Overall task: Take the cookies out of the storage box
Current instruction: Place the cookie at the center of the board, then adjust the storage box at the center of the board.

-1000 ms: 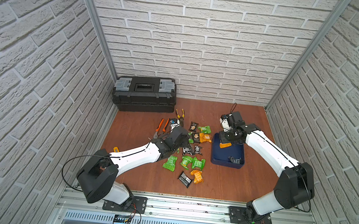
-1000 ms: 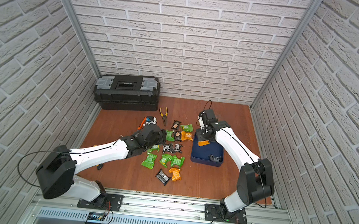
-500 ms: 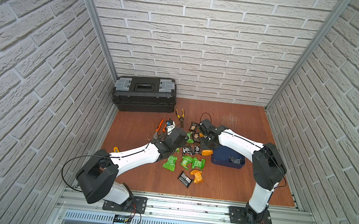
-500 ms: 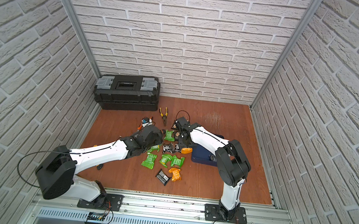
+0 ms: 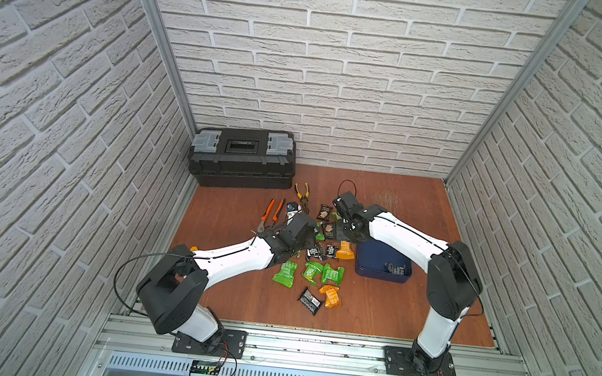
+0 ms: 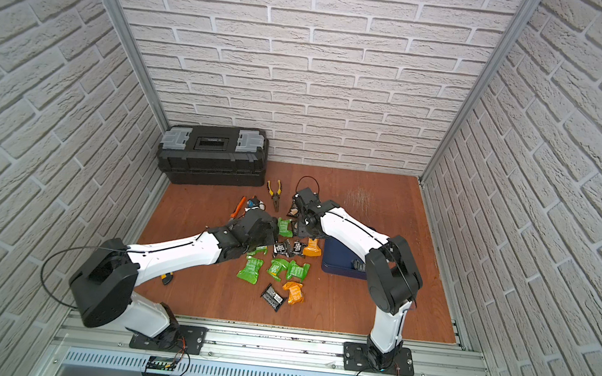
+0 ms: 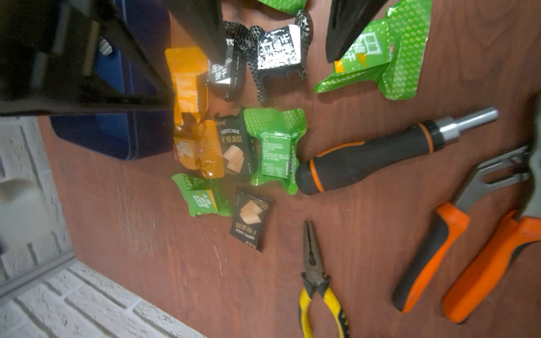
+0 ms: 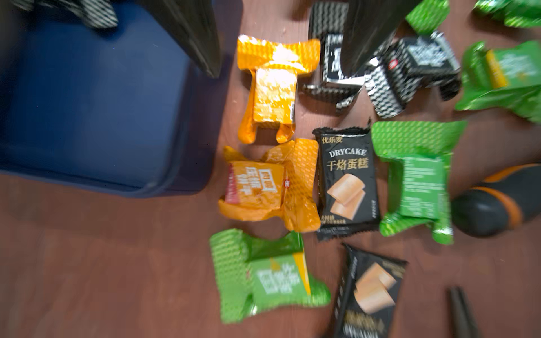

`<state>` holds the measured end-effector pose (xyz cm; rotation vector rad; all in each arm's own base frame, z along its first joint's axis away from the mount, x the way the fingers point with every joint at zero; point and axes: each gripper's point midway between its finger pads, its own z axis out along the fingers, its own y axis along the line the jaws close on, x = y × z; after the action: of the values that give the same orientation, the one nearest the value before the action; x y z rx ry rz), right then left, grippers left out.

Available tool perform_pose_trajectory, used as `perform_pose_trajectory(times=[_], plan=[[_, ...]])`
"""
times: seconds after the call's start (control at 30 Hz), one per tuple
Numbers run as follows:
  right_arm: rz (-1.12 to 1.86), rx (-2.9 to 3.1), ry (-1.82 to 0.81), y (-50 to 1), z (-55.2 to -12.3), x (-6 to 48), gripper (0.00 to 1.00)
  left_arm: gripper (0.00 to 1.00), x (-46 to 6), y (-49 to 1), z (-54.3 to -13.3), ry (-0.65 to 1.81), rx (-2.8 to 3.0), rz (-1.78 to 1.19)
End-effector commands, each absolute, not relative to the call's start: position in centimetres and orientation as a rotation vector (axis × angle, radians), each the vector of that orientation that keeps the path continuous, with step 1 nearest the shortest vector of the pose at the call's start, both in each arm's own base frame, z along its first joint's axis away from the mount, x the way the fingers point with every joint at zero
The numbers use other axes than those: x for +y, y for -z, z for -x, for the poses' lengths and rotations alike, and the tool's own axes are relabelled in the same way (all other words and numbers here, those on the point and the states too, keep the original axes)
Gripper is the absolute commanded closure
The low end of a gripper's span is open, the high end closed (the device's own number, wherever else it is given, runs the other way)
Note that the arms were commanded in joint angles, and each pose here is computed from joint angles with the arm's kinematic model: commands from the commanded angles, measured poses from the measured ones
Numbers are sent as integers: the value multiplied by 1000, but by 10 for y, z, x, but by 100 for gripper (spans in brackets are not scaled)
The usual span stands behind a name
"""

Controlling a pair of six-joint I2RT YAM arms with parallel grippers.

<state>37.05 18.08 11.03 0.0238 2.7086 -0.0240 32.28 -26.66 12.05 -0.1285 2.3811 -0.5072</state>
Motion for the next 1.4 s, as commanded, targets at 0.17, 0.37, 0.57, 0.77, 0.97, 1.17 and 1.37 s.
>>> perform_pose_trajectory(times=[0.17,0.37,0.57,0.77,0.97,1.17,1.37], plan=[[-465,2519,108,-167,-331,33,32,37,-371,-121,-320,642,2498,-400],[-693,2498,64,-152,-281,-22,33,35,-411,-99,-321,668,2592,-521],[-736,2472,36,-146,-260,-29,33,36,-435,-79,-327,669,2652,-549],[-739,2447,26,-150,-256,-31,33,55,-445,-67,-339,599,2684,-537],[-739,2449,-29,-148,-252,-24,34,68,-454,-66,-349,513,2669,-511],[-721,2478,-76,-145,-249,-17,34,83,-458,-66,-355,477,2653,-469],[-689,2461,-113,-152,-252,-12,35,95,-461,-80,-359,416,2593,-456]])
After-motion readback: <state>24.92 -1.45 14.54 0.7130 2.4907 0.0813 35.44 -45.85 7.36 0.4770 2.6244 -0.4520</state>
